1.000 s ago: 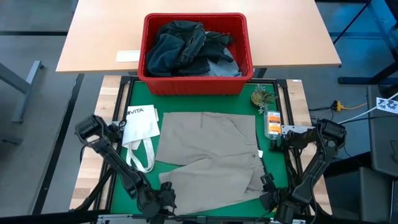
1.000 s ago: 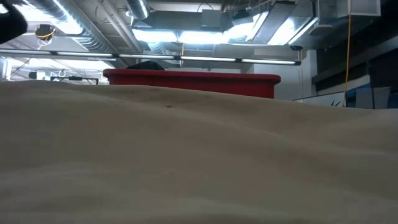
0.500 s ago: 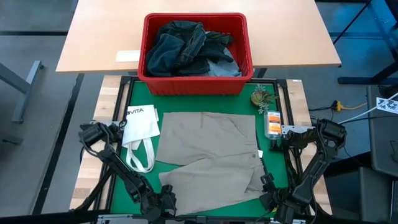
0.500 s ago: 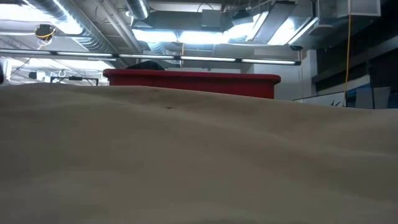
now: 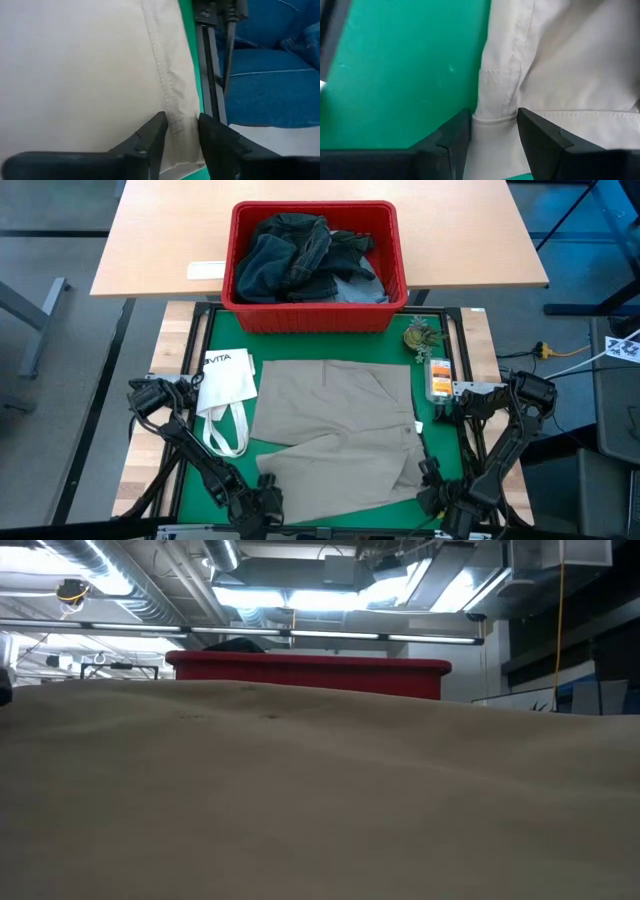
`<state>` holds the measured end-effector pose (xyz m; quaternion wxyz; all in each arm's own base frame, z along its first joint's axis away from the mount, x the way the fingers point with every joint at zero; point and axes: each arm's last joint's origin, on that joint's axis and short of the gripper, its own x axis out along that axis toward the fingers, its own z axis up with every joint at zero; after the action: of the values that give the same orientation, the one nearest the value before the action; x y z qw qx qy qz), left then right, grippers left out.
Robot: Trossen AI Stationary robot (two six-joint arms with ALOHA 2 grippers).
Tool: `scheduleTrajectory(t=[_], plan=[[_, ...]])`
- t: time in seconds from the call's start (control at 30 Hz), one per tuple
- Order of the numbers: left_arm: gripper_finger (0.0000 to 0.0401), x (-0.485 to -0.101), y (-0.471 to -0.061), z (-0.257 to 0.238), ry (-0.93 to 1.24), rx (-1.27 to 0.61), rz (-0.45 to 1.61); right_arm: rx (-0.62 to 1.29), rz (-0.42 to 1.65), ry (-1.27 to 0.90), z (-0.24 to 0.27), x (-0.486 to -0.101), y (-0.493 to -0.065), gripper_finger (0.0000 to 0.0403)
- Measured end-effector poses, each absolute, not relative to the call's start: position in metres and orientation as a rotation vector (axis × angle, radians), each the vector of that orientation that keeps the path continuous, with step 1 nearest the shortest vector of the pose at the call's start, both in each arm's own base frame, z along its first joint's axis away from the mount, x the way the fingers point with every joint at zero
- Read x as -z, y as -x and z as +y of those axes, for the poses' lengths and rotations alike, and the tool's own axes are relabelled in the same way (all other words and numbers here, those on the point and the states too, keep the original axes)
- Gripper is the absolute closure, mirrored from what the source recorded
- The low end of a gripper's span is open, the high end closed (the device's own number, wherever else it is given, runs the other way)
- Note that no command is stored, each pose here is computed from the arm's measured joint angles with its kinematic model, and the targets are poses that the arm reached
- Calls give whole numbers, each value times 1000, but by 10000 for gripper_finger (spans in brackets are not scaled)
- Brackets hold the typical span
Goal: Fold Laundry from Bin
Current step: Fold the gray shorts
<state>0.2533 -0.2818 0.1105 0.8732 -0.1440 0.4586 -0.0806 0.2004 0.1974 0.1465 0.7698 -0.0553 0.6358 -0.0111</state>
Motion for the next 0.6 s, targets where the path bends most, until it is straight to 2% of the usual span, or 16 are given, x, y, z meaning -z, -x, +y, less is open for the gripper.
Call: scheduleTrajectory(t=[0.1,0.17,0.27,0.37,0.4,0.6], plan=[[325,-110,-253,-281,329,144,965,28,1384,124,196,-145,-199,248],[350,-110,-253,-281,358,127,970,28,1384,124,196,-145,-199,270],[387,-111,-253,-280,400,106,974,29,1382,125,196,-145,-200,321],[392,-114,-252,-279,432,102,985,29,1373,117,196,-146,-201,381],[391,-117,-252,-278,435,105,994,31,1369,111,196,-147,-203,389],[396,-158,-245,-268,473,132,973,11,1342,72,195,-172,-220,361]])
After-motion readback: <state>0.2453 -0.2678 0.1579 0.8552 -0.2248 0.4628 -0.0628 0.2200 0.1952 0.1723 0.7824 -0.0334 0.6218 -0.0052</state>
